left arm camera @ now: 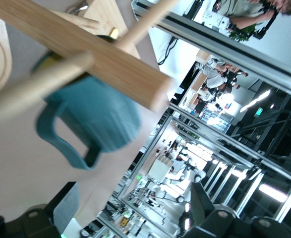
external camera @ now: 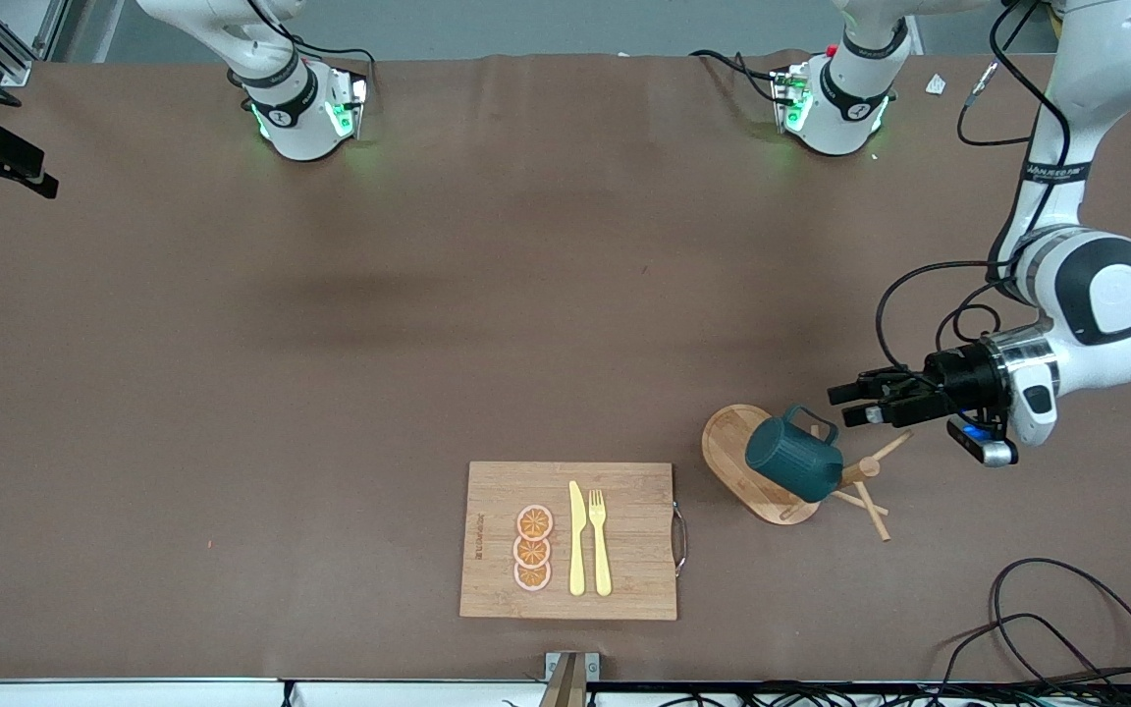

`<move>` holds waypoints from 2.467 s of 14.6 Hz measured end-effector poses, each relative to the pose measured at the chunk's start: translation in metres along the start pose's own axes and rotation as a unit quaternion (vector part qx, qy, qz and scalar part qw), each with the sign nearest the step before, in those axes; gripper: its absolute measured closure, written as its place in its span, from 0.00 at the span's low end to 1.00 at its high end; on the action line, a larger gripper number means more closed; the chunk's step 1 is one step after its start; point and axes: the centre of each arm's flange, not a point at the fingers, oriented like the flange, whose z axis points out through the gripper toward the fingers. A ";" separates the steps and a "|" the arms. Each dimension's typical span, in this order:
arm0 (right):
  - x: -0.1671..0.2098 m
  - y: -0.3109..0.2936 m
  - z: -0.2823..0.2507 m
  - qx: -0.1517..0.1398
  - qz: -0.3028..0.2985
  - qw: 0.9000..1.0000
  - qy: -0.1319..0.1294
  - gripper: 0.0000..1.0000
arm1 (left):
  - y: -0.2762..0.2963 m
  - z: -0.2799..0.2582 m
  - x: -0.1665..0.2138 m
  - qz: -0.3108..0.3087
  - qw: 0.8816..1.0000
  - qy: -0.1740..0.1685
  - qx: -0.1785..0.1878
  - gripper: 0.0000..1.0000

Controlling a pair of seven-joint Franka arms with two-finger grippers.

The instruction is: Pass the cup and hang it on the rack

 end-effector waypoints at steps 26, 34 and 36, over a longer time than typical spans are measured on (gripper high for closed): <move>-0.001 -0.001 0.001 -0.001 -0.025 1.000 -0.004 0.00 | 0.191 -0.050 -0.213 0.223 0.800 0.130 0.543 0.00; -0.001 -0.001 0.001 -0.001 -0.025 1.000 -0.004 0.00 | 0.204 -0.072 -0.221 0.246 0.783 0.144 0.553 0.00; -0.001 -0.001 0.001 -0.001 -0.025 1.000 -0.004 0.00 | 0.205 -0.071 -0.222 0.252 0.780 0.141 0.555 0.00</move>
